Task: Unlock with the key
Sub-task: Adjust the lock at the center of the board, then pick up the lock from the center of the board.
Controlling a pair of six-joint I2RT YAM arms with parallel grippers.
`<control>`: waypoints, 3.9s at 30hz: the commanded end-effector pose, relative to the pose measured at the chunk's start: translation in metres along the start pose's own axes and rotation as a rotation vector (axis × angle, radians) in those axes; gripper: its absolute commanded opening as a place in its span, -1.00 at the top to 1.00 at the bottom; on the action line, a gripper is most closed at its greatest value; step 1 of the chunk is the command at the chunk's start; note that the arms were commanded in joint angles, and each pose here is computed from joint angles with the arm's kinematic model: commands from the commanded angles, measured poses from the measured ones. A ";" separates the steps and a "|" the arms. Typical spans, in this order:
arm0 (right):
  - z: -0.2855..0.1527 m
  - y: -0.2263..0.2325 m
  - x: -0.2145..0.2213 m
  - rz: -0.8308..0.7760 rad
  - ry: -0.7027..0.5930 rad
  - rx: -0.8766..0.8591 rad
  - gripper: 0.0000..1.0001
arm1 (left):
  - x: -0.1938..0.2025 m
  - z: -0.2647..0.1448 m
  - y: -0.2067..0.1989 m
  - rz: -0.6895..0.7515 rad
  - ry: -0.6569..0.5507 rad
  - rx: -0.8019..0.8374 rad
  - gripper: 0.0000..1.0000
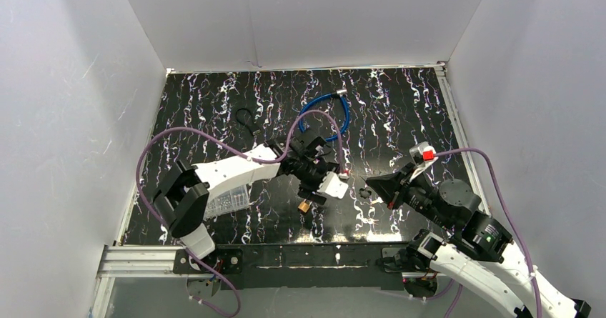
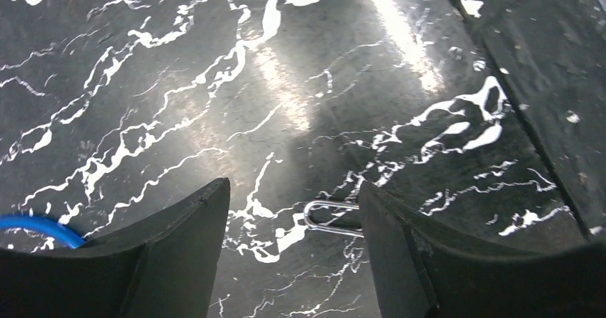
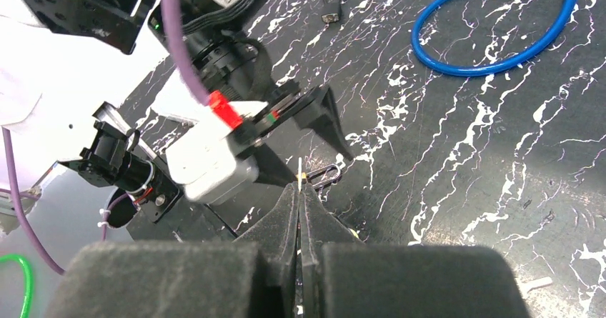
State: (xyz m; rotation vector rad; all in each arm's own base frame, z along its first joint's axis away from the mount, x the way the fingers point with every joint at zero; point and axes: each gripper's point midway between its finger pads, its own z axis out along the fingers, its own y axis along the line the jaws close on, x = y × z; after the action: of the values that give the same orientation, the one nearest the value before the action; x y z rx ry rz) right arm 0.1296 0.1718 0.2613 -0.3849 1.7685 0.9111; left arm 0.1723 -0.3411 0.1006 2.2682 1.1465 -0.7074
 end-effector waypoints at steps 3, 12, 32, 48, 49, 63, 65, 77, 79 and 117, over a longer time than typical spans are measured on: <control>-0.010 0.008 -0.027 0.009 -0.092 -0.018 0.97 | 0.026 0.012 0.009 -0.137 0.087 -0.010 -0.29; -0.011 0.007 -0.027 0.008 -0.096 -0.018 0.97 | 0.051 0.029 0.012 -0.135 0.157 -0.012 -0.29; -0.006 0.008 -0.025 0.009 -0.085 -0.022 0.97 | 0.102 0.019 -0.005 -0.139 0.284 -0.012 -0.27; -0.005 0.005 -0.022 0.007 -0.077 -0.008 0.97 | 0.085 -0.030 0.018 -0.252 0.224 0.019 -0.39; -0.005 0.005 -0.022 0.008 -0.080 -0.007 0.97 | 0.084 -0.030 0.011 -0.254 0.215 0.036 -0.39; 0.001 -0.001 -0.015 0.005 -0.071 0.013 0.97 | 0.071 -0.009 -0.044 -0.016 0.021 0.167 -0.51; 0.001 -0.001 -0.016 0.003 -0.070 0.015 0.97 | 0.069 -0.006 -0.041 0.004 0.006 0.172 -0.52; -0.003 -0.003 -0.021 0.005 -0.084 0.031 0.97 | 0.072 0.016 -0.060 0.269 -0.014 0.273 -0.54; -0.004 -0.003 -0.023 0.005 -0.087 0.034 0.97 | 0.074 0.017 -0.063 0.309 -0.009 0.293 -0.52; -0.020 0.000 -0.039 0.003 -0.117 0.039 0.97 | 0.092 0.037 -0.055 0.491 0.118 0.547 0.08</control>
State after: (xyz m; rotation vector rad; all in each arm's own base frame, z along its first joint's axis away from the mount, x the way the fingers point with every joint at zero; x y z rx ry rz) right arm 0.1317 0.1557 0.2704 -0.3308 1.7635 0.8570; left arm 0.1529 -0.2778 0.0198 2.8803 0.4797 -0.8348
